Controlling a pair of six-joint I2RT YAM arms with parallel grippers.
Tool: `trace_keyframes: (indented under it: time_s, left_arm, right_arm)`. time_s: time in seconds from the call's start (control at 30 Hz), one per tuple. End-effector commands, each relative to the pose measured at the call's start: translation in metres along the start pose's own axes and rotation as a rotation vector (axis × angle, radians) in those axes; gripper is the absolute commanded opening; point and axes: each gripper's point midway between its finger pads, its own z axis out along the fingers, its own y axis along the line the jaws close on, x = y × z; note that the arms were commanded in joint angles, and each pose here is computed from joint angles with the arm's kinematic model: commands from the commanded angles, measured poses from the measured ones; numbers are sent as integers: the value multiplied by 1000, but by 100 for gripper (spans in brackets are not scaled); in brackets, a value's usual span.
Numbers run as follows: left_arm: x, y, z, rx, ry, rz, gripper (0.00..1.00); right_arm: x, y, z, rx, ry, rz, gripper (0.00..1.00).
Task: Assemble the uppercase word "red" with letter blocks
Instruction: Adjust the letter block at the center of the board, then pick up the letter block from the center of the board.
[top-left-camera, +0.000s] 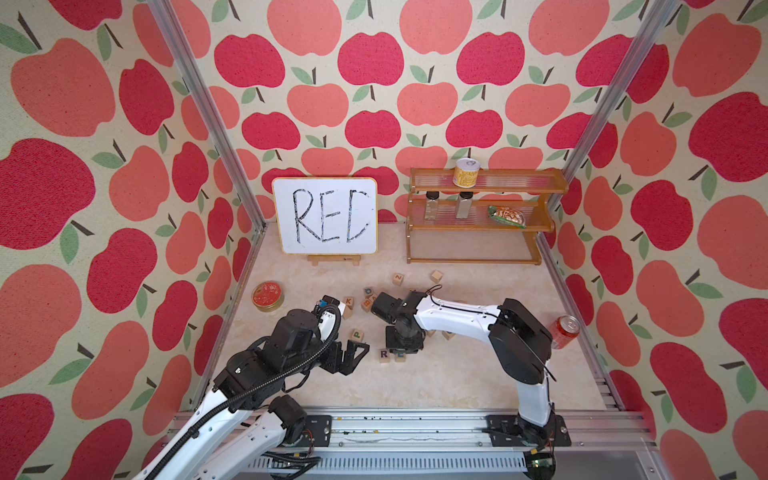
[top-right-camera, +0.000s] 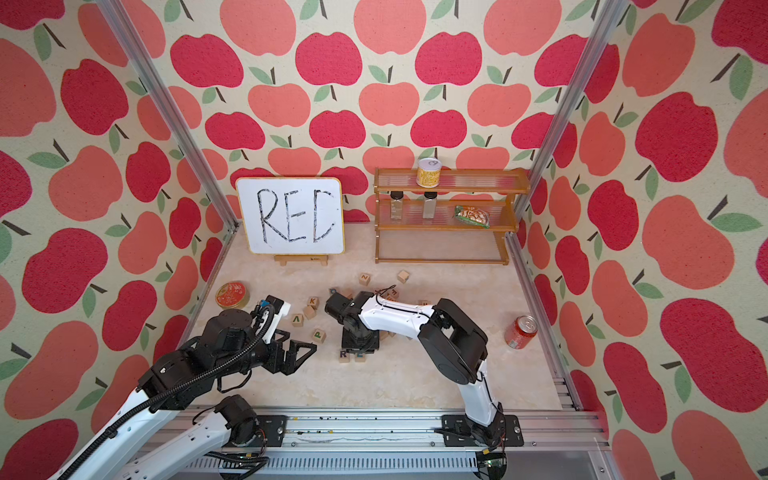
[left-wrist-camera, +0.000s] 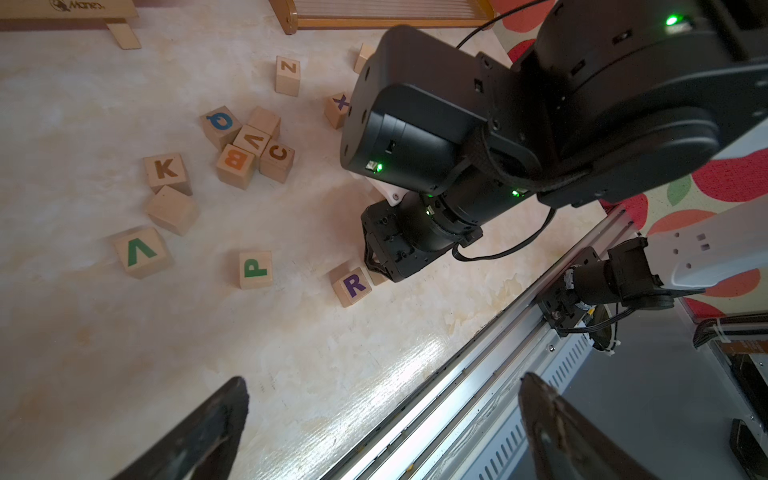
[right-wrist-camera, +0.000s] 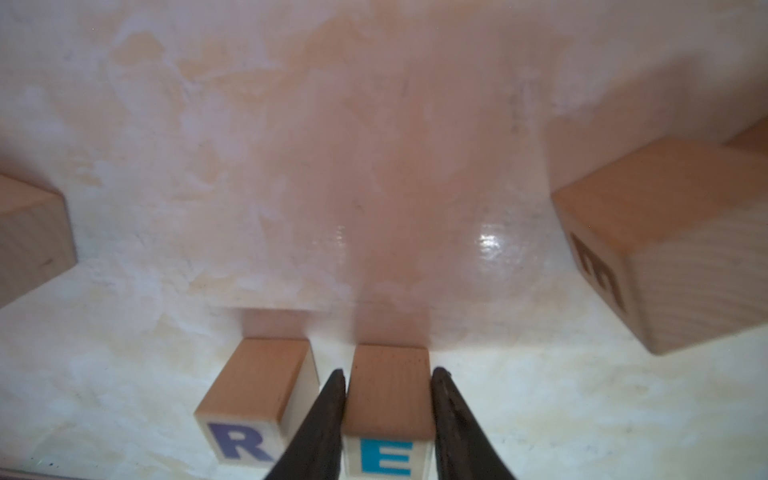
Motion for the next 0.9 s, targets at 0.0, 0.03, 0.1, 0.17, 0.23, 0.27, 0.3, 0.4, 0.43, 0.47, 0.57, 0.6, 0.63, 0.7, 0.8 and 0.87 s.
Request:
trace_keyframes:
  time_s: [0.0, 0.03, 0.1, 0.17, 0.23, 0.27, 0.3, 0.4, 0.43, 0.47, 0.57, 0.6, 0.63, 0.7, 0.8, 0.87]
  left_arm:
    - [0, 0, 2, 4, 3, 7, 99]
    - [0, 0, 3, 5, 4, 6, 99]
    - [0, 0, 4, 6, 5, 6, 99]
    - [0, 0, 4, 6, 6, 5, 99]
    - [0, 0, 5, 8, 7, 7, 99]
    - [0, 0, 5, 8, 10, 6, 99]
    - [0, 0, 6, 10, 10, 7, 99]
    - [-1, 0, 6, 12, 9, 8, 99]
    - [-1, 0, 7, 11, 11, 7, 99]
    - [-1, 0, 7, 13, 11, 9, 99]
    - [-1, -1, 9, 18, 17, 10, 99]
    - [-2, -2, 9, 18, 16, 12, 99]
    - [-3, -2, 10, 22, 18, 14, 99]
    - [-3, -3, 12, 26, 22, 20, 99]
    - [-6, -4, 15, 30, 26, 31, 99]
    - [-8, -5, 18, 34, 28, 34, 99]
  right_arm:
    - [-1, -8, -14, 7, -10, 4, 39]
    - [-1, -9, -15, 6, -11, 6, 40]
    - [-3, -9, -18, -1, -16, 10, 40]
    - [-7, -9, -24, -13, -26, 17, 42]
    - [-10, -11, -29, -16, -33, 25, 42]
    - [-11, -12, -31, -19, -38, 25, 42]
    - [-12, -14, -33, -18, -43, 28, 43]
    - [-17, -19, -40, -16, -54, 32, 43]
    - [-18, -22, -43, -14, -60, 33, 44]
    - [-20, -24, -46, -13, -64, 34, 45]
    - [-23, -34, -53, -5, -79, 40, 49]
    - [-24, -37, -56, -2, -83, 41, 52]
    - [-25, -40, -58, -2, -86, 47, 55]
    - [-26, -47, -61, -5, -91, 62, 60]
    - [-29, -58, -66, -9, -99, 88, 65]
    - [-30, -66, -68, -14, -103, 108, 71]
